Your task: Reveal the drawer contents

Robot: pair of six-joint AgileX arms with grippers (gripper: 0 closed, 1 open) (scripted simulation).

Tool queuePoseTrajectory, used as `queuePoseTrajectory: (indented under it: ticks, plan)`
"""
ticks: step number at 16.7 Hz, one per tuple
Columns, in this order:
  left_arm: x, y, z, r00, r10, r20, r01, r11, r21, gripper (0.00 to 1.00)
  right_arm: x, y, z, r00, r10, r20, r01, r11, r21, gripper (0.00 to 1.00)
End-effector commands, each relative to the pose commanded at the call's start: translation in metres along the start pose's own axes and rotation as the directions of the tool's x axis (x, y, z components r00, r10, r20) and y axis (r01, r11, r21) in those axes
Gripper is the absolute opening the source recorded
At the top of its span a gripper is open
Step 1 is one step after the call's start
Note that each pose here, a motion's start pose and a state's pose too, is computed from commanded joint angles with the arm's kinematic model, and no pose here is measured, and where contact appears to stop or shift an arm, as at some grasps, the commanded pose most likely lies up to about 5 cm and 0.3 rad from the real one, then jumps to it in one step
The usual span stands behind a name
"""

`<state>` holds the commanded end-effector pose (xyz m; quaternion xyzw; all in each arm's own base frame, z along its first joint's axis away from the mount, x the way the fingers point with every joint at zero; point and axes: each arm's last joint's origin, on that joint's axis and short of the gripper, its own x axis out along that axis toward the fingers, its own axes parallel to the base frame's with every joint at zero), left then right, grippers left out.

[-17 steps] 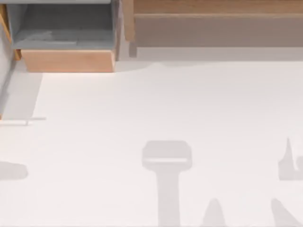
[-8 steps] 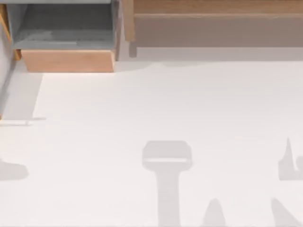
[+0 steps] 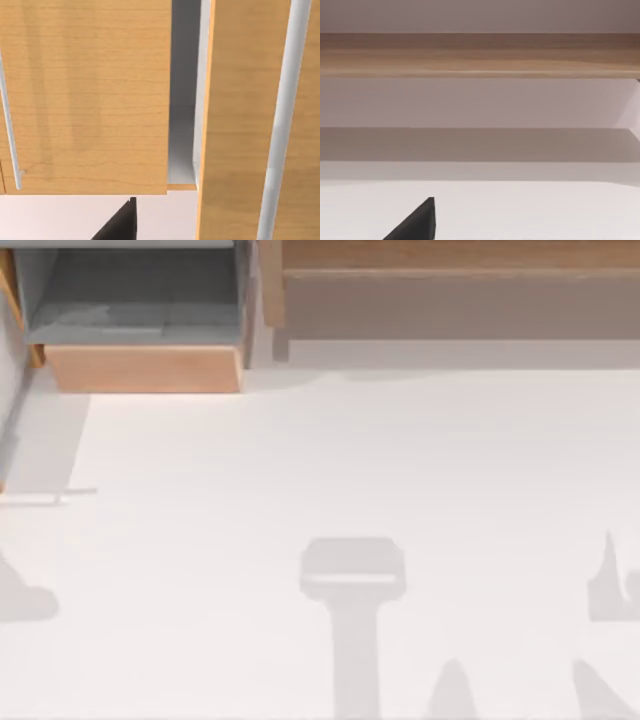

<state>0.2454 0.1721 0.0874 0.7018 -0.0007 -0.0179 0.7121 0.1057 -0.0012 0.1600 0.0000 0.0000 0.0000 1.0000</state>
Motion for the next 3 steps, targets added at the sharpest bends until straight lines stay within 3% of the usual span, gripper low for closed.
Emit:
queuePoseTrajectory:
  ticks: [3]
  plan:
    - [0.0000,0.0000,0.0000,1.000,0.000,0.000,0.000,1.000,0.000,1.00,0.0000,0.0000,0.0000,1.000,0.000,0.000,0.000,1.000,0.000,1.00]
